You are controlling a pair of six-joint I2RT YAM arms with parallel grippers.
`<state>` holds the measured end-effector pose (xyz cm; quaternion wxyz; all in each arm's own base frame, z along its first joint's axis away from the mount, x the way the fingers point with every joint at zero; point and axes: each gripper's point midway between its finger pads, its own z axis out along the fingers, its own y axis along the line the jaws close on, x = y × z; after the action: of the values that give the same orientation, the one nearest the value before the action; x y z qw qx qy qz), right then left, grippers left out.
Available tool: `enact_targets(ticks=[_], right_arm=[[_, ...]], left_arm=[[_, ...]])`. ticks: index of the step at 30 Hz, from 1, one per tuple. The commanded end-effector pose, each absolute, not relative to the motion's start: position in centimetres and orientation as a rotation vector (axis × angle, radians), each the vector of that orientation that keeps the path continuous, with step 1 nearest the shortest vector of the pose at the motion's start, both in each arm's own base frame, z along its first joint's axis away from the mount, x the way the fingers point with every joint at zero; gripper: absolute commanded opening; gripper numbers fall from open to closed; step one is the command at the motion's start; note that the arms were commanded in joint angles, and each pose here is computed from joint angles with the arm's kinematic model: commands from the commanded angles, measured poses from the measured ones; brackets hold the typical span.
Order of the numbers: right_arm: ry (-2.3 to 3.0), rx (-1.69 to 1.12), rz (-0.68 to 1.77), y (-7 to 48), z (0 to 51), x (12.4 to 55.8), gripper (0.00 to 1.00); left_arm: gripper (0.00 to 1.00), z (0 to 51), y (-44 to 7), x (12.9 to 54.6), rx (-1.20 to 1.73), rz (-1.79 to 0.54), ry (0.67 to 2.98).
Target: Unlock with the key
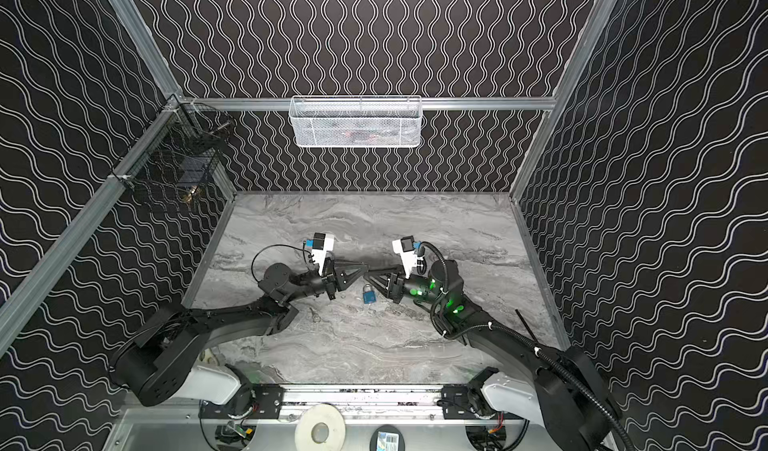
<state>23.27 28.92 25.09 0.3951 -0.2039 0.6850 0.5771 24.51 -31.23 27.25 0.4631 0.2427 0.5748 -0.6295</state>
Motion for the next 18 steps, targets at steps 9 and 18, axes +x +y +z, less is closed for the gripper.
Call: enact_targets(ticks=[9,18], right_arm=[[1.678,-0.543,1.475,29.22,26.91,23.24,0.27],[1.676,-0.556,1.497,29.63,27.09,23.35,0.23]], left_arm=[[0.00,29.31,-30.77,24.14,0.601,-1.650,1.294],[0.00,29.82,-30.81,24.10,0.606,-1.659,1.282]])
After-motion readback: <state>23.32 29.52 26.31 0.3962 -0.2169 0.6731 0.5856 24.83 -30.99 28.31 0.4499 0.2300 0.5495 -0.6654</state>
